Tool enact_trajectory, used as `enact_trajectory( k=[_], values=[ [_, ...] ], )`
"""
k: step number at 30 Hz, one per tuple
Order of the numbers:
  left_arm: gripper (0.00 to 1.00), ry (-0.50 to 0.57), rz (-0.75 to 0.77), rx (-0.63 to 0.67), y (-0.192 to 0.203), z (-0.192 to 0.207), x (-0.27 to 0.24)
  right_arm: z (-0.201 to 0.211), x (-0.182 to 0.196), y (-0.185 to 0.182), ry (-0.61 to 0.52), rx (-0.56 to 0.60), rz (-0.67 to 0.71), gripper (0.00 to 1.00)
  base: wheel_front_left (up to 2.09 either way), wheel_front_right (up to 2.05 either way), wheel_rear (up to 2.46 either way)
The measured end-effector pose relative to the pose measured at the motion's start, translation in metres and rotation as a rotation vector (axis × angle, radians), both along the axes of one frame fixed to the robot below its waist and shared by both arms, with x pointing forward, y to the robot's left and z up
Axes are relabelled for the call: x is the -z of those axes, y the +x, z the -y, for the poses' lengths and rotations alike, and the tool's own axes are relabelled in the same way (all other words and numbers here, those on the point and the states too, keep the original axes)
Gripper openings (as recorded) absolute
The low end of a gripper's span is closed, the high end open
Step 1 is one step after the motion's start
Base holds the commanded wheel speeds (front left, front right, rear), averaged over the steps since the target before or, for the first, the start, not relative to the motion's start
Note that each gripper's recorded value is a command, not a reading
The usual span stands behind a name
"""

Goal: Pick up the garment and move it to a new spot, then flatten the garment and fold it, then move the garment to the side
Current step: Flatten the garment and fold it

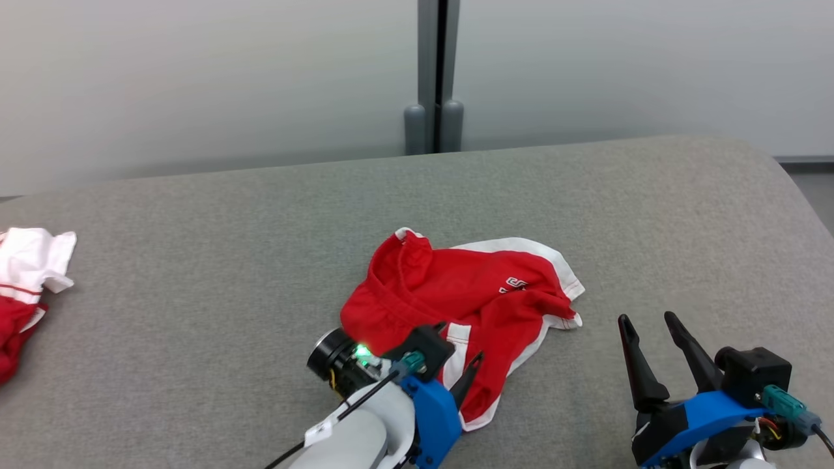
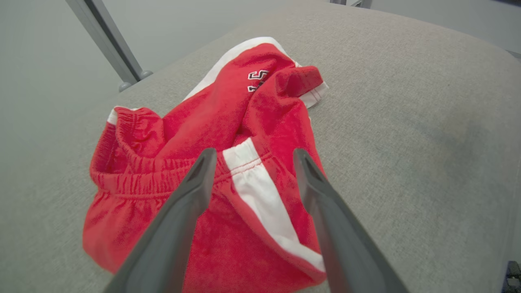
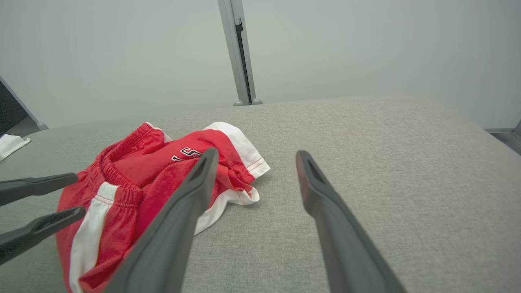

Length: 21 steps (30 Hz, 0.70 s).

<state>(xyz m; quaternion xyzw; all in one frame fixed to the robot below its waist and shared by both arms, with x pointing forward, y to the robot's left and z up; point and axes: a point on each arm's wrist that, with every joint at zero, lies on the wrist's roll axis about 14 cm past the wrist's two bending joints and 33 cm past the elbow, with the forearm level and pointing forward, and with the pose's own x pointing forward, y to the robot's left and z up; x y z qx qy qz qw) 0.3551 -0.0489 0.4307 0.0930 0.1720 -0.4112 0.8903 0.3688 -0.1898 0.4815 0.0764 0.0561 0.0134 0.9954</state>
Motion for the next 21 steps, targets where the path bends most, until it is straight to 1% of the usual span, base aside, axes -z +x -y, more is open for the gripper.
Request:
enact_trajectory(
  k=[2,6,8,11,20,21],
  values=[
    [1.00,0.013,-0.015,0.041,0.002,0.011,0.001,0.003,0.002,0.000,0.004,0.009,-0.006,1.00,0.00,0.00,0.00],
    [1.00,0.090,-0.032,0.110,0.009,0.022,0.007,0.007,0.008,-0.001,0.004,0.023,-0.023,1.00,0.00,0.00,0.00],
    [1.00,0.119,-0.054,0.112,0.017,0.021,0.010,0.010,0.010,-0.002,0.003,0.031,-0.028,1.00,0.00,0.00,0.00],
    [1.00,0.199,-0.082,0.123,0.024,0.017,0.016,0.013,0.013,-0.003,0.003,0.042,-0.036,1.00,0.00,0.00,0.00],
    [1.00,0.351,-0.214,0.218,-0.002,0.014,0.041,0.015,0.018,-0.003,0.004,0.048,-0.044,1.00,0.00,0.00,0.00],
    [0.84,0.364,-0.217,0.226,-0.003,0.013,0.041,0.015,0.017,-0.003,0.004,0.048,-0.041,1.00,0.00,0.00,0.00]
  ],
)
